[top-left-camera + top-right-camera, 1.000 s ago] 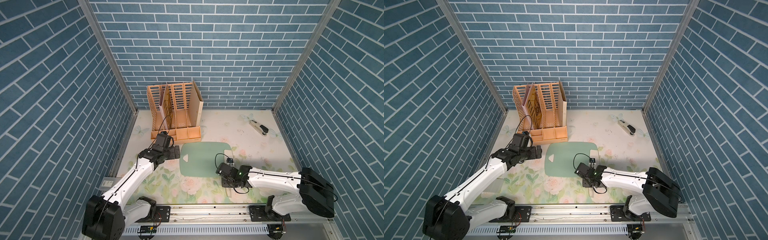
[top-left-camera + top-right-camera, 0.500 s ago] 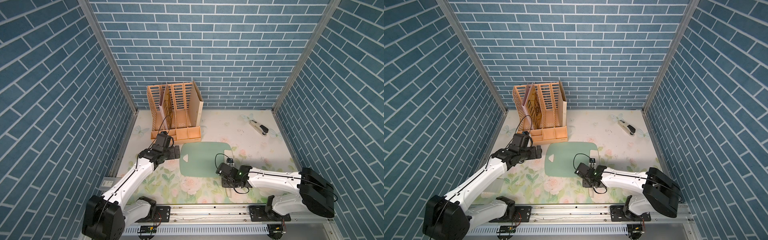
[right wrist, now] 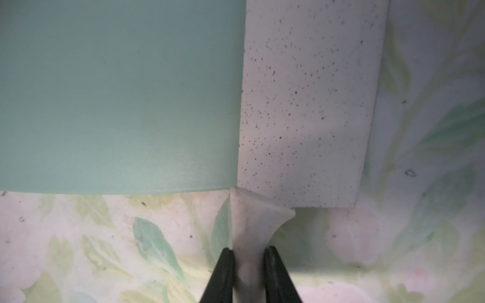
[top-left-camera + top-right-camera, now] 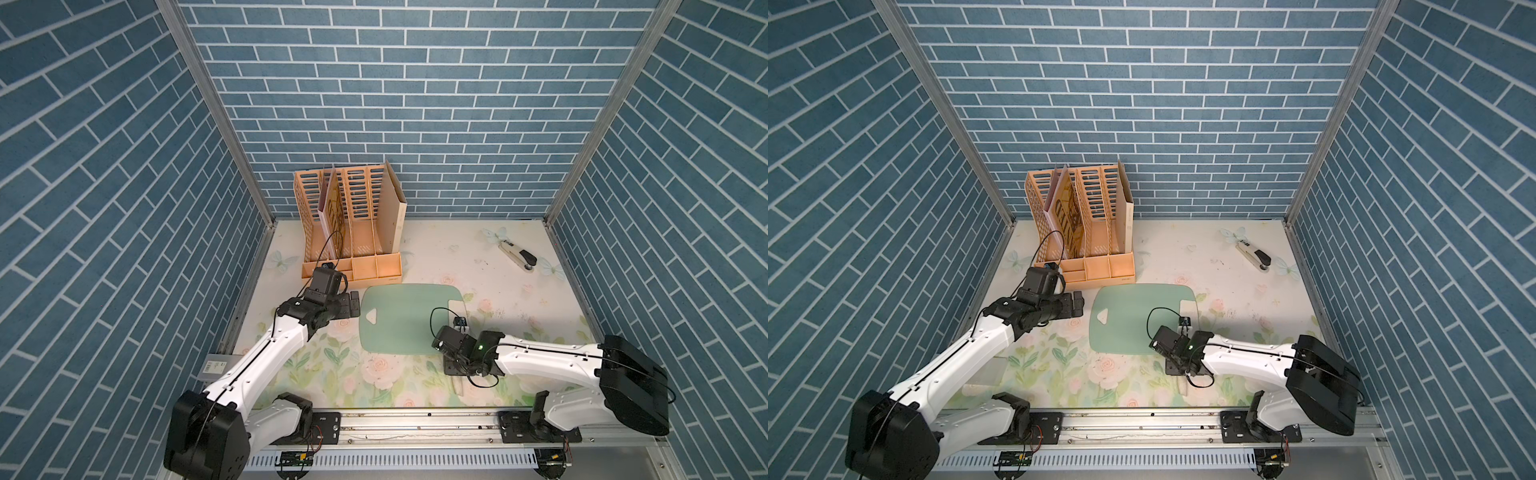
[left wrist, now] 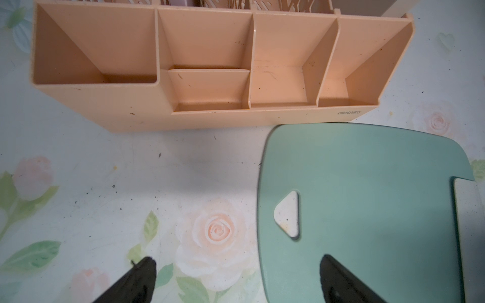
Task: Align the knife with the edge of the cutting board
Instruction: Place the knife at the edge of the cutting board.
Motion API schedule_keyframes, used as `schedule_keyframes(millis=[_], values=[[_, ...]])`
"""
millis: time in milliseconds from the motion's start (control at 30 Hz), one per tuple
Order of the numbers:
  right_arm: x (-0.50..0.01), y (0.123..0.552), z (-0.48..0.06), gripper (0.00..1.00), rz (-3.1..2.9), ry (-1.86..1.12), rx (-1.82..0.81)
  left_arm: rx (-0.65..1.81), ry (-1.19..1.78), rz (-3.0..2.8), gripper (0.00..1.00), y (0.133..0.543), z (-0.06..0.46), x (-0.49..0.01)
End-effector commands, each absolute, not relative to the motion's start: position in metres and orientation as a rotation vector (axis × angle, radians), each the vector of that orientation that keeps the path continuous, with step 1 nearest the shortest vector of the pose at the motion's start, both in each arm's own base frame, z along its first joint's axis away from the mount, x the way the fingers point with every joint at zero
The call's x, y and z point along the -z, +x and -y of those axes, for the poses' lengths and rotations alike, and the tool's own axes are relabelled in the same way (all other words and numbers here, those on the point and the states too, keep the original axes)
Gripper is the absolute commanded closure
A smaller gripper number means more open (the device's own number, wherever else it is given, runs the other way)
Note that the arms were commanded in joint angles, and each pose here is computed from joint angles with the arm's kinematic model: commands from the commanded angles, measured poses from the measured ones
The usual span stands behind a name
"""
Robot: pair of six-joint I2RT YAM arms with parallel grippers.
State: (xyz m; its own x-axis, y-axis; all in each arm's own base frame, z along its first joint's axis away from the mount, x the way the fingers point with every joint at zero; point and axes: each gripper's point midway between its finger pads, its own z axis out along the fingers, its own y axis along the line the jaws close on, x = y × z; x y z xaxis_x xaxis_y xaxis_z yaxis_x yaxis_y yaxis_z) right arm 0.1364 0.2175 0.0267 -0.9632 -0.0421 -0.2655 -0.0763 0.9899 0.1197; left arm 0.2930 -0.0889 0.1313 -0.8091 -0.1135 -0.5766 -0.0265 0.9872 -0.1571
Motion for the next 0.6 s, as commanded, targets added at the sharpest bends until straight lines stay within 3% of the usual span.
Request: schedule_keyframes(millis=[0, 567], values=[[-0.0248, 0.1257, -0.2094, 1.0, -2.921, -0.063, -0.143, 0.182, -0.095, -2.509, 0.0, 0.293, 0.0871, -0.131], [-0.0238, 0.1261, -0.2159, 0.99, -2.93, -0.099, -0.148, 0.186, -0.097, -2.502, 0.0, 0.2932, 0.0871, -0.1326]])
